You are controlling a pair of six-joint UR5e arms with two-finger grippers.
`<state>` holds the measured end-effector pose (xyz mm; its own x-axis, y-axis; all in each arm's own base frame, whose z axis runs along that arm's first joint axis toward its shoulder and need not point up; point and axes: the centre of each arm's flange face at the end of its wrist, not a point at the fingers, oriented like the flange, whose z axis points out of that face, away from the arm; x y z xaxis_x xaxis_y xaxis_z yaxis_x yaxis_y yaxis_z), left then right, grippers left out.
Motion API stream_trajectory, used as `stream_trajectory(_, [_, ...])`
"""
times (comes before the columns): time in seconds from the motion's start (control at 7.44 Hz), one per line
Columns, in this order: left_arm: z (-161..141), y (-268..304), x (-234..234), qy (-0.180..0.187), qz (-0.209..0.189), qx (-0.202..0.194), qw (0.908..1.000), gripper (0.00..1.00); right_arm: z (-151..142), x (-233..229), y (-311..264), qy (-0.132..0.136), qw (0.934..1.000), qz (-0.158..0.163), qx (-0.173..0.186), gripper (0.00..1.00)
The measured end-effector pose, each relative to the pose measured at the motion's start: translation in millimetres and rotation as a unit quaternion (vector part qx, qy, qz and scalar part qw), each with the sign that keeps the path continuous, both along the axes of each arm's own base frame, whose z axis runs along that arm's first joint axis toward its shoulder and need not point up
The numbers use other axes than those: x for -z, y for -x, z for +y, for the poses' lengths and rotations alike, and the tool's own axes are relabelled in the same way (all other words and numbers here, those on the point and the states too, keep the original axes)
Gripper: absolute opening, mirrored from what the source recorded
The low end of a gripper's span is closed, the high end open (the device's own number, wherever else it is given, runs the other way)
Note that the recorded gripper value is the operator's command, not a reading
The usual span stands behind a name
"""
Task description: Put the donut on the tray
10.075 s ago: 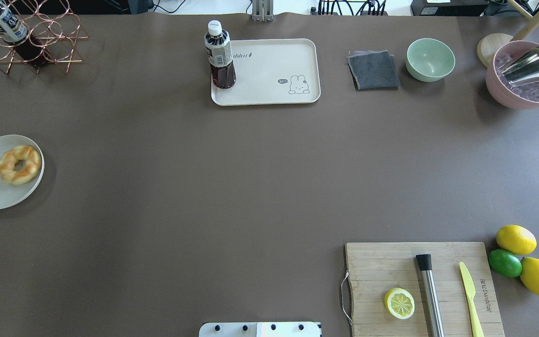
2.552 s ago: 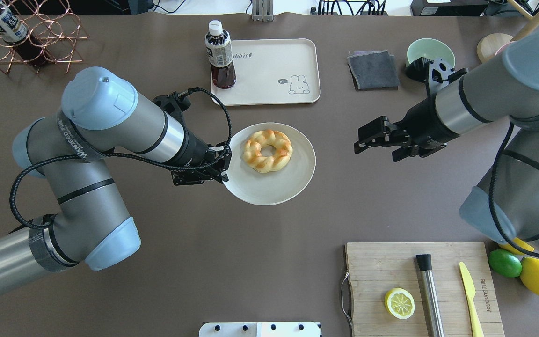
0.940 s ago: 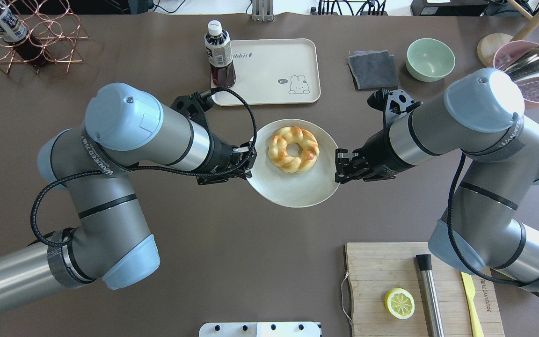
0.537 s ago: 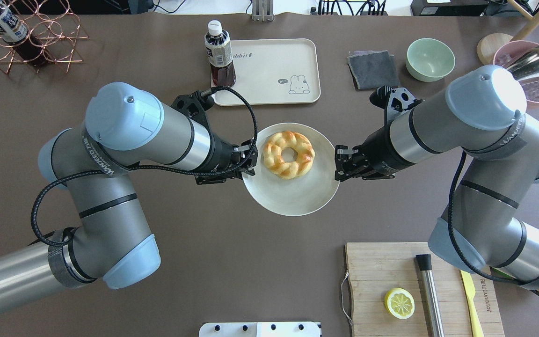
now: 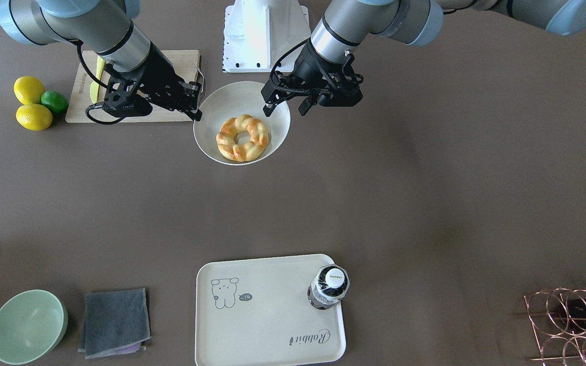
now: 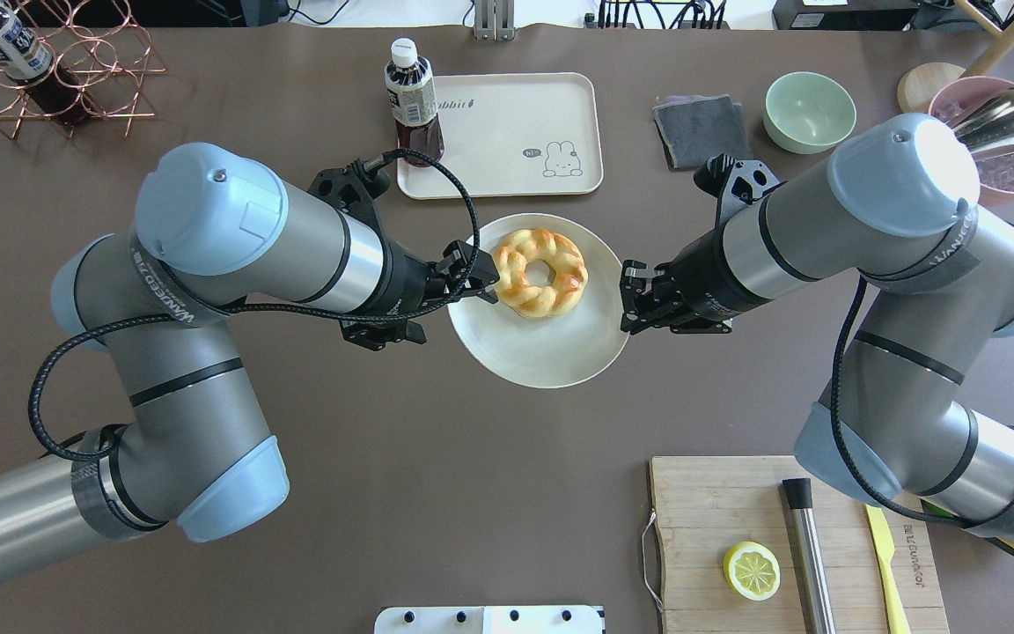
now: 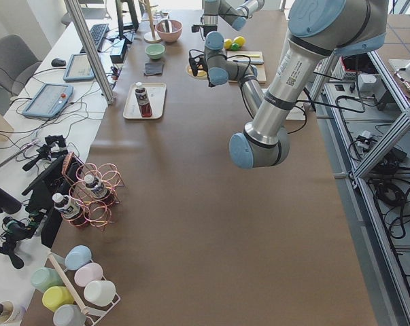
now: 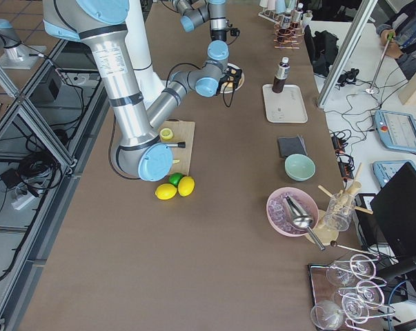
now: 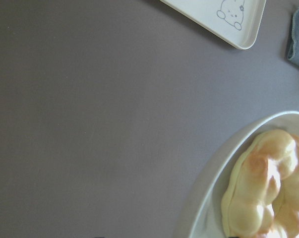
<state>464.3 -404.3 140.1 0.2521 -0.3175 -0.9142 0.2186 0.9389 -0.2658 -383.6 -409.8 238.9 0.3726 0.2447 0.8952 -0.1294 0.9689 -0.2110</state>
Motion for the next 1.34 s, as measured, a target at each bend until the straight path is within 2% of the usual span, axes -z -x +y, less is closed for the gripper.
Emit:
stream_trajectory(0.4, [-6.2, 35.7, -7.4, 0.004, 0.005, 0.013, 0.9999, 0.96, -33.8, -15.2, 12.3, 0.009, 0.9996, 0.022, -0.015, 0.00])
stream_trajectory(0.81, [-12.2, 67.1, -37.1, 0.019, -0.005, 0.018, 0.9996, 0.96, -123.5, -24.5, 25.4, 0.044, 0.9957, 0.054, -0.062, 0.00])
stream_trajectory(1.07, [-11.4, 86.7, -57.2, 0.026, -0.015, 0.027, 0.9992, 0.96, -201.5, -23.0, 46.7, 0.085, 0.9885, 0.083, -0.094, 0.00])
stream_trajectory(1.34, [-18.1, 101.6, -82.5, 0.035, -0.034, 0.038, 0.9981, 0.97, -247.3, -19.6, 71.7, 0.123, 0.9791, 0.108, -0.121, 0.00])
